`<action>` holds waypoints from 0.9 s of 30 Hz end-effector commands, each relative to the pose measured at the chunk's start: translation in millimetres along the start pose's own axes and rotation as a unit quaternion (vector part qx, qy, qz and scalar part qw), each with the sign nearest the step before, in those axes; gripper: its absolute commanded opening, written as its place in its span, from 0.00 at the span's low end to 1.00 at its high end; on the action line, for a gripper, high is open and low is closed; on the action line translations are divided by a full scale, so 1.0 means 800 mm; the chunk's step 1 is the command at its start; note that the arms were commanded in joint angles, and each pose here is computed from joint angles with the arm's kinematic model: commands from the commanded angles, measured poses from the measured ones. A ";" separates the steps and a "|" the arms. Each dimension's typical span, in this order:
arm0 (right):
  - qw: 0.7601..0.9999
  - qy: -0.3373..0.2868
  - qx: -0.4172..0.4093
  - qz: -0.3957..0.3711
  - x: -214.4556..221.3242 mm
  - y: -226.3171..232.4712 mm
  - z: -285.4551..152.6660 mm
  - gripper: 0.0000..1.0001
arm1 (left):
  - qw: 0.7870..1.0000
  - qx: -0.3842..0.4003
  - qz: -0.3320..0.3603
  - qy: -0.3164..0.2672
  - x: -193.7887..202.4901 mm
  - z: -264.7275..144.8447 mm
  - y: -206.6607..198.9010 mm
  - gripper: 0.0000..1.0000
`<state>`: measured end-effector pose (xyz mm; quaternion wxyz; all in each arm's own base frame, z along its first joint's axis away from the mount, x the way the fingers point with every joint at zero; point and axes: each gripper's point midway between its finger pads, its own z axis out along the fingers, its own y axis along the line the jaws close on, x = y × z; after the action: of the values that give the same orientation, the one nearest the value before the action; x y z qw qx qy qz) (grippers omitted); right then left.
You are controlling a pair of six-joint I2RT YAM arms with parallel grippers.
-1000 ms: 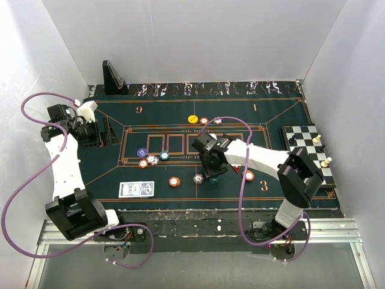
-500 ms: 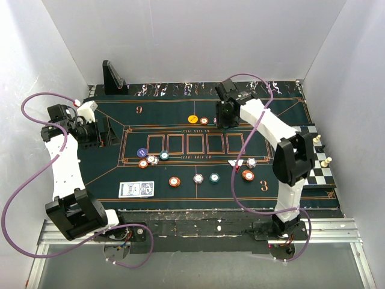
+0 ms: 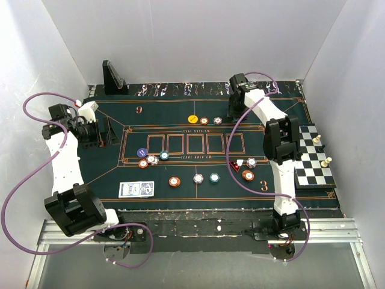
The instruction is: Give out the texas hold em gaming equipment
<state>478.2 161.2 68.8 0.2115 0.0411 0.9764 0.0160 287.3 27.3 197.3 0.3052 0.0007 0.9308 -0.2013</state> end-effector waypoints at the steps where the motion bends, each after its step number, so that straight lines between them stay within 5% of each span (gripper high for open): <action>1: 1.000 -0.013 -0.012 0.016 -0.026 0.000 0.009 0.36 | 1.000 0.001 0.014 -0.009 -0.004 0.001 0.002 0.98; 15: 0.999 0.005 -0.027 0.019 -0.031 0.017 0.052 0.43 | 1.000 0.000 0.013 -0.008 -0.005 0.005 0.006 0.98; 24: 0.999 0.017 -0.021 0.019 -0.025 0.013 0.051 0.75 | 1.000 -0.003 0.016 -0.010 -0.003 0.003 0.005 0.98; 27: 0.999 0.009 -0.025 0.020 -0.031 0.013 0.033 0.79 | 1.000 -0.002 0.017 -0.013 -0.004 0.000 0.003 0.98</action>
<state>511.5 169.1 35.8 0.1938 0.0558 0.9786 0.0400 291.5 29.5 194.6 0.3091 0.0055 0.9301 -0.1985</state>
